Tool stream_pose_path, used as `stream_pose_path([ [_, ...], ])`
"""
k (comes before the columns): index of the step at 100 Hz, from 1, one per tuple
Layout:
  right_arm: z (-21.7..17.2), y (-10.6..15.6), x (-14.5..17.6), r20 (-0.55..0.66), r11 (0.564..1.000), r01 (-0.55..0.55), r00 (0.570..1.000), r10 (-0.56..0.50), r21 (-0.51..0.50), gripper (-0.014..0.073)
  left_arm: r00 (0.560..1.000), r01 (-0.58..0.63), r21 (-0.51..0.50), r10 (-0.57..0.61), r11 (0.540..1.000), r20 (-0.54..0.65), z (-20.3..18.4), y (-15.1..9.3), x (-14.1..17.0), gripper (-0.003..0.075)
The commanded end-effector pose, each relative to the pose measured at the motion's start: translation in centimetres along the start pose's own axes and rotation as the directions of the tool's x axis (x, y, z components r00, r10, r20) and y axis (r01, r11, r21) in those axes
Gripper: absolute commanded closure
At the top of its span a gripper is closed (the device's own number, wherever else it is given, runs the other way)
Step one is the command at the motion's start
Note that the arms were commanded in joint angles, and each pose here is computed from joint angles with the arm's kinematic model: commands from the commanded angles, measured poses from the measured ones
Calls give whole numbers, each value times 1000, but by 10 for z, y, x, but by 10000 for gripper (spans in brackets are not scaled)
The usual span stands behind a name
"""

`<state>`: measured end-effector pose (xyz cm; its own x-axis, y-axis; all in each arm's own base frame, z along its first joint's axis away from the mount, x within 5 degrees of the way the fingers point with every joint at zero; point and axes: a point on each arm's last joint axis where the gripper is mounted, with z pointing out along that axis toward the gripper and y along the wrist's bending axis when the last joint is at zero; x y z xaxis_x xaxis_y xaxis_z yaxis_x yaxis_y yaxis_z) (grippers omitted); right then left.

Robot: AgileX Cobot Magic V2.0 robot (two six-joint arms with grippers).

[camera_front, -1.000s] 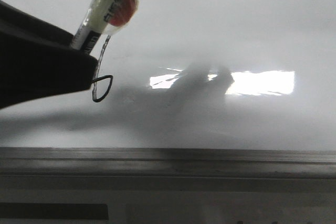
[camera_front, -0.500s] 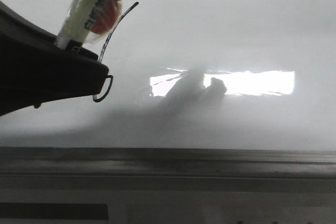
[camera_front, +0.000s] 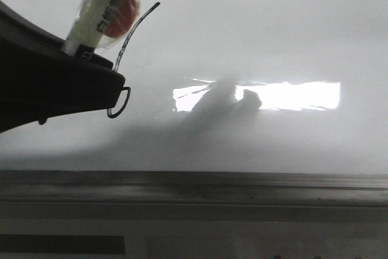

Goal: Write number 6 on whiteboard

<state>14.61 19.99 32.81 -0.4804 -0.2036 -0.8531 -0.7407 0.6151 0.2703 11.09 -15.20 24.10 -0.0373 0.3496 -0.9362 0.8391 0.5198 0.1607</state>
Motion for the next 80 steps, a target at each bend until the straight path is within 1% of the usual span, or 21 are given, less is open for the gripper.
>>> stream_pose_path([
  [1,-11,3,-16,98,1000,14,995,-13,-7,657,987,102,-15,-99,995,127,-2,4,-20,741],
  [20,-11,3,-16,102,1000,12,995,-11,-7,657,987,104,-16,-101,994,127,-2,4,-20,740],
  [26,-12,1,-17,104,1000,8,995,-8,1,657,986,106,-16,-103,994,128,-2,4,-20,725],
  [31,-12,-2,-17,96,1000,1,995,-2,12,657,985,113,-18,-110,993,135,-4,4,-21,678],
  [36,-12,-6,-17,89,1000,-6,996,4,25,657,983,115,-19,-111,993,149,-7,5,-23,604],
  [41,-12,-8,-17,88,999,-13,996,10,31,657,979,127,-22,-121,992,164,-9,5,-25,510],
  [46,-12,-8,-17,88,999,-13,996,10,33,657,977,129,-23,-123,991,174,-12,6,-27,456],
  [49,-12,-8,-17,90,999,-13,996,10,33,657,977,134,-24,-128,991,173,-14,6,-27,444],
  [57,-12,-8,-17,90,999,-13,996,10,33,657,980,141,-26,-136,990,148,-14,6,-25,461],
  [64,-12,-8,-17,90,999,-13,996,10,33,657,982,141,-26,-137,990,134,-13,5,-23,496],
  [71,-12,-8,-17,90,999,-13,996,10,33,657,982,141,-26,-137,990,129,-13,5,-23,556],
  [80,-12,-8,-17,88,999,-15,996,12,32,658,982,141,-26,-137,990,129,-13,5,-23,668],
])
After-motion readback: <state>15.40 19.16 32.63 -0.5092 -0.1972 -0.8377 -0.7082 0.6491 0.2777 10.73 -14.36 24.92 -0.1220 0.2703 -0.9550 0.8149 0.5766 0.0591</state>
